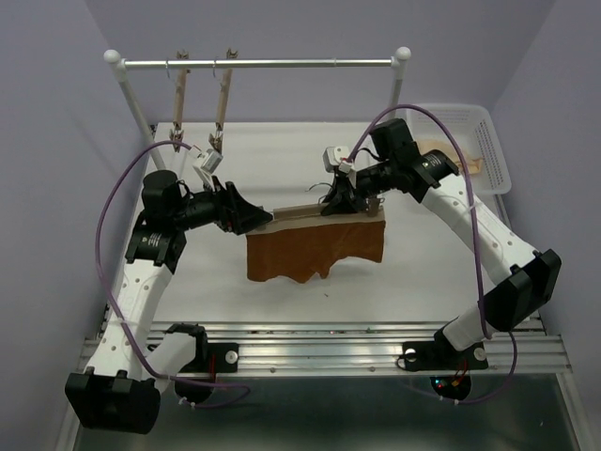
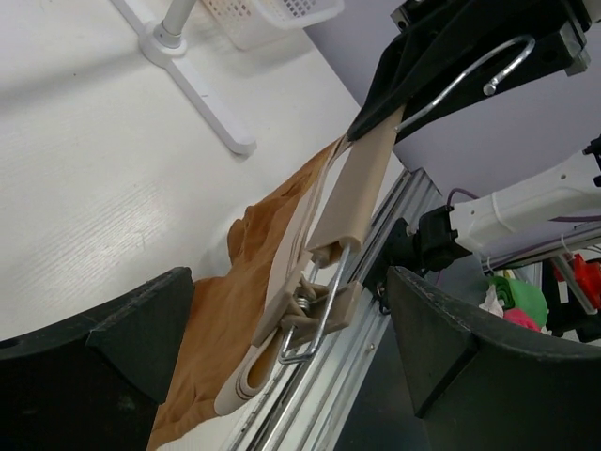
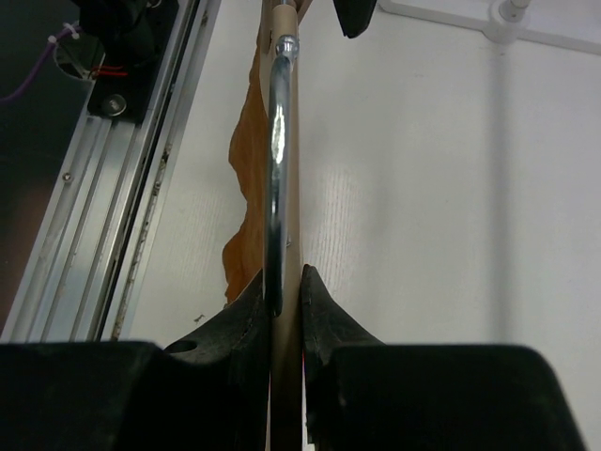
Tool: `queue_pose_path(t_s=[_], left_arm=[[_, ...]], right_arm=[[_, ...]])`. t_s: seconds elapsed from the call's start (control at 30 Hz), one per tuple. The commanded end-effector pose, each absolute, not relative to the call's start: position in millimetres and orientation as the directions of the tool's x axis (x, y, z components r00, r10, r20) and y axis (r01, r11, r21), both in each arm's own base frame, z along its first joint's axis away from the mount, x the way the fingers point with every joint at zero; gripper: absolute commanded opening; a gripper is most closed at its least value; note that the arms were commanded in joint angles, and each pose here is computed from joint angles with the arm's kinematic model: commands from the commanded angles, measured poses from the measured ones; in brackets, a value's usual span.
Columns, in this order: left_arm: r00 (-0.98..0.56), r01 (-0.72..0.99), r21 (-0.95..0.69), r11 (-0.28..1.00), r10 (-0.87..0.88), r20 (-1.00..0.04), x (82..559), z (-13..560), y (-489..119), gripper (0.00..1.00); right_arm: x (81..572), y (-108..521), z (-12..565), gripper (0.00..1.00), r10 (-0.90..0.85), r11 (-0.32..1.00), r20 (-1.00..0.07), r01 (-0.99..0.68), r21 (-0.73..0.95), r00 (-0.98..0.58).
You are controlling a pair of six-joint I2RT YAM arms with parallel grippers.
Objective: Remove the underwear clipped to the hanger
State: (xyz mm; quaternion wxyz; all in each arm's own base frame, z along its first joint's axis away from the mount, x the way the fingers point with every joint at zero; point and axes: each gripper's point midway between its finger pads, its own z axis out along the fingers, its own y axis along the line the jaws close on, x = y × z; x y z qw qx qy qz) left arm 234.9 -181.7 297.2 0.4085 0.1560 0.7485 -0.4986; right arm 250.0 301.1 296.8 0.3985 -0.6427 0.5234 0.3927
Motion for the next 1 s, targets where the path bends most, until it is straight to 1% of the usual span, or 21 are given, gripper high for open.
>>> queue_pose_path(t_s=[0.0, 0.1, 0.33, 0.37, 0.43, 0.53, 0.6, 0.63, 0.83, 0.9, 0.93, 0.97], left_arm=[[-0.551, 0.716, -0.552, 0.427, -0.141, -0.823, 222.3, 313.4, -182.0, 0.93], [-0.560, 0.725, -0.558, 0.405, -0.126, -0.819, 216.9, 311.1, -183.6, 0.89], [-0.537, 0.751, -0.539, 0.381, -0.123, -0.835, 210.1, 315.5, -184.8, 0.85], [-0.536, 0.751, -0.539, 0.382, -0.123, -0.835, 210.4, 314.9, -184.7, 0.81], [-0.536, 0.751, -0.539, 0.382, -0.124, -0.835, 209.7, 314.0, -184.6, 0.78], [-0.538, 0.751, -0.541, 0.379, -0.124, -0.834, 208.9, 312.7, -184.8, 0.69], [-0.534, 0.753, -0.537, 0.379, -0.123, -0.836, 208.7, 313.0, -184.7, 0.67], [-0.528, 0.758, -0.531, 0.378, -0.121, -0.840, 208.5, 313.1, -184.7, 0.64], [-0.523, 0.749, -0.528, 0.399, -0.132, -0.842, 211.8, 313.5, -183.2, 0.61], [-0.524, 0.741, -0.530, 0.413, -0.140, -0.840, 214.4, 313.2, -182.3, 0.58], [-0.525, 0.738, -0.533, 0.415, -0.143, -0.839, 214.9, 312.8, -182.2, 0.53], [-0.524, 0.736, -0.534, 0.416, -0.148, -0.839, 216.2, 313.5, -182.2, 0.50]], right_arm=[[248.6, 302.0, 315.1, 0.01, -0.337, -0.171, -0.926, -0.978, -0.117, 0.170], [252.9, 305.2, 313.4, 0.01, -0.342, -0.163, -0.929, -0.983, -0.088, 0.140], [255.9, 310.0, 313.6, 0.01, -0.340, -0.152, -0.937, -0.988, -0.030, 0.081], [255.3, 310.3, 313.9, 0.01, -0.338, -0.153, -0.938, -0.988, -0.024, 0.076], [254.7, 310.7, 312.5, 0.01, -0.338, -0.153, -0.939, -0.988, -0.012, 0.064], [254.1, 311.8, 310.5, 0.01, -0.338, -0.150, -0.940, -0.989, 0.018, 0.034], [255.7, 313.0, 308.6, 0.01, -0.338, -0.145, -0.941, -0.989, 0.026, 0.025], [255.5, 313.0, 307.7, 0.01, -0.340, -0.146, -0.940, -0.989, 0.032, 0.020], [254.6, 313.6, 305.3, 0.01, -0.345, -0.150, -0.939, -0.987, 0.054, 0.001], [253.8, 312.9, 303.3, 0.01, -0.350, -0.149, -0.937, -0.987, 0.061, -0.005], [253.4, 312.4, 302.5, 0.01, -0.352, -0.148, -0.936, -0.987, 0.064, -0.008], [253.1, 312.3, 302.1, 0.01, -0.352, -0.148, -0.936, -0.987, 0.064, -0.008]])
